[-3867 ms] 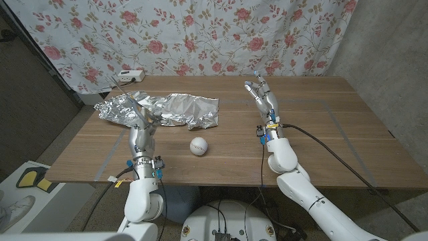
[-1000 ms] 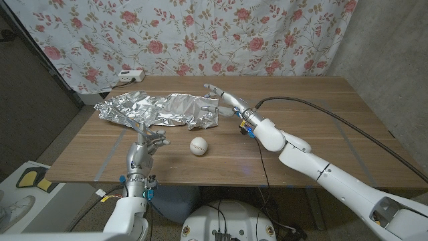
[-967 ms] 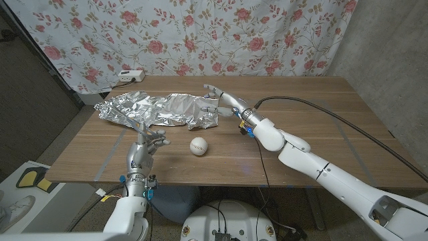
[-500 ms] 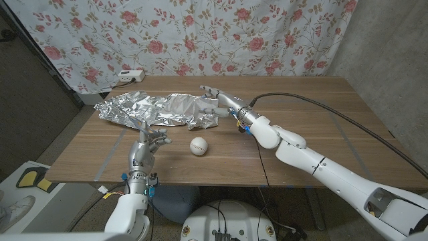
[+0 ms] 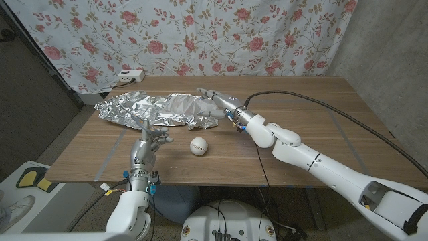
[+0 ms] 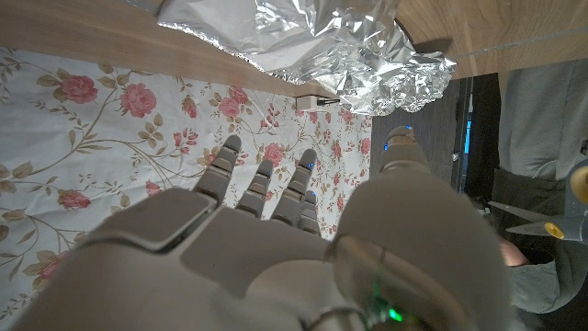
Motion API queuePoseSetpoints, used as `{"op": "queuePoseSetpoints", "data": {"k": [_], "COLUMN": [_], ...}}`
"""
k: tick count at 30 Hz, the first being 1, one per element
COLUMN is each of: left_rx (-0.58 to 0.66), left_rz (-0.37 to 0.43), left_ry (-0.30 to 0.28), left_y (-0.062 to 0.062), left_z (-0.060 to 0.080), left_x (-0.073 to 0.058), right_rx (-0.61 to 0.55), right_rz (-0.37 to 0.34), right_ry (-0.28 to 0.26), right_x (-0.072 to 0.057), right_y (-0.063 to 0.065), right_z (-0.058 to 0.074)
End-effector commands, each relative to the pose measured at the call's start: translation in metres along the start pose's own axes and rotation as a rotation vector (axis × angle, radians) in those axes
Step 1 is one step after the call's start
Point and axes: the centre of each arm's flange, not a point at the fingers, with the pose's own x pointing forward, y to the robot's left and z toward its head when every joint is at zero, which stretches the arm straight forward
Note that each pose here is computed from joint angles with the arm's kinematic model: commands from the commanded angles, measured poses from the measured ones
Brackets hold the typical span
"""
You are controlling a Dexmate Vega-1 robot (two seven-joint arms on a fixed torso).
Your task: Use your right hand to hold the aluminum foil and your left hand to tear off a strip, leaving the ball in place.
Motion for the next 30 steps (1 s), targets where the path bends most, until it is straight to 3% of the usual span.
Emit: {"op": "queuePoseSetpoints", "data": {"k": [1, 30], "left_rx": [-0.001, 0.005], "left_rz": [-0.012, -0.048], "left_ry": [0.014, 0.046], "left_y": [-0.003, -0.006], "left_z": [0.0, -0.002], "left_x": [0.0, -0.002], "right_rx": [-0.097, -0.294], "right_rz": [0.021, 0.123], "right_ry": [-0.009, -0.037], "right_x": [0.005, 0.021], "right_y": [0.006, 0.031], "right_z": [0.002, 0.002]}}
